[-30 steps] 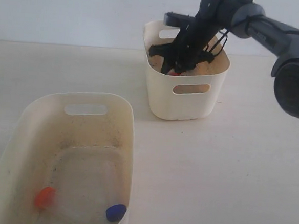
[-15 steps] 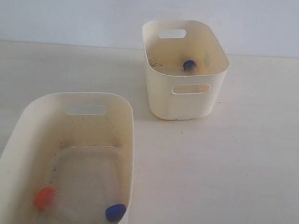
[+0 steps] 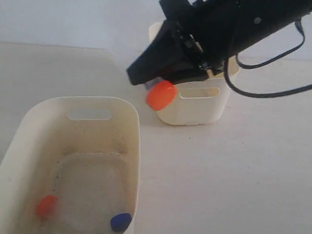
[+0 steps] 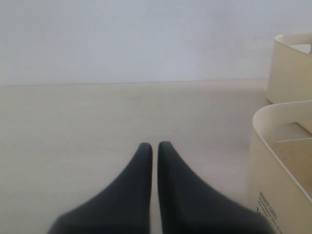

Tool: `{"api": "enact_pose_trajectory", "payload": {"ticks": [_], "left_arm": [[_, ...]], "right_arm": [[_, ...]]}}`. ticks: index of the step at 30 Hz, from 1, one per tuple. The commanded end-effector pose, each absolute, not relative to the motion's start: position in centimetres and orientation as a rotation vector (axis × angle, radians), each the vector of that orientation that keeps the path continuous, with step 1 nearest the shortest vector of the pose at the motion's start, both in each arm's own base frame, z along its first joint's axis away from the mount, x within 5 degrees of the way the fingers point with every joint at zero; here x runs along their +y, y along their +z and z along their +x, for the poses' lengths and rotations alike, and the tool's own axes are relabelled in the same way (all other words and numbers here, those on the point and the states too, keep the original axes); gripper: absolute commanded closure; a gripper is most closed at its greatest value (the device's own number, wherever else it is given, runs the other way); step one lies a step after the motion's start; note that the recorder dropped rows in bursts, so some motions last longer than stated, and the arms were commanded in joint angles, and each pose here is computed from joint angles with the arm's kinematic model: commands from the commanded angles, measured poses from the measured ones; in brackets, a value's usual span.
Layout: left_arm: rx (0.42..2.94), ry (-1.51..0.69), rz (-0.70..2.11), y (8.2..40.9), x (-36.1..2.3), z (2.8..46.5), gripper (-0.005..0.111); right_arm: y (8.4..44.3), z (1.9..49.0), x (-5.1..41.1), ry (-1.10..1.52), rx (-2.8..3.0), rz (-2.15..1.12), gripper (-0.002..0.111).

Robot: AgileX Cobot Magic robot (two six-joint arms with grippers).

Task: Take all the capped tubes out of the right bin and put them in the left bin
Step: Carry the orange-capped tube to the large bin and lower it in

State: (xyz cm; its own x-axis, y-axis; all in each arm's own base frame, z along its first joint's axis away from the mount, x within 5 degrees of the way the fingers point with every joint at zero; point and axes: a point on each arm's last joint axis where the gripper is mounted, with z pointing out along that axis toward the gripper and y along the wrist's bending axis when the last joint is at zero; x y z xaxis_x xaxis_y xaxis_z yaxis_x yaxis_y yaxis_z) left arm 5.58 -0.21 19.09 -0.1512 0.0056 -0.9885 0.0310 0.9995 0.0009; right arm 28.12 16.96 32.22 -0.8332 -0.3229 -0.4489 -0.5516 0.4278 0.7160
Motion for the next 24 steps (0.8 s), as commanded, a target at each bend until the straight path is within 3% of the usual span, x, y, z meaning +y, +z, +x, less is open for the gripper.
{"api": "enact_pose_trajectory", "payload": {"ticks": [1,9,15,24], "left_arm": [[1.715,-0.026,0.020,19.2,-0.2,5.5,0.102],[1.715,-0.026,0.020,19.2,-0.2,5.5,0.102],[1.715,-0.026,0.020,19.2,-0.2,5.5,0.102],[1.715,-0.026,0.020,19.2,-0.2,5.5,0.102]], "right_arm": [[32.9,25.6,20.3,1.455,2.322,-0.945,0.107],[32.7,22.2,25.7,1.263,1.948,-1.376,0.107],[32.2,23.3,26.6,1.009,1.965,-1.269,0.107],[31.4,23.8,26.0,0.890,2.093,-1.225,0.107]]}}
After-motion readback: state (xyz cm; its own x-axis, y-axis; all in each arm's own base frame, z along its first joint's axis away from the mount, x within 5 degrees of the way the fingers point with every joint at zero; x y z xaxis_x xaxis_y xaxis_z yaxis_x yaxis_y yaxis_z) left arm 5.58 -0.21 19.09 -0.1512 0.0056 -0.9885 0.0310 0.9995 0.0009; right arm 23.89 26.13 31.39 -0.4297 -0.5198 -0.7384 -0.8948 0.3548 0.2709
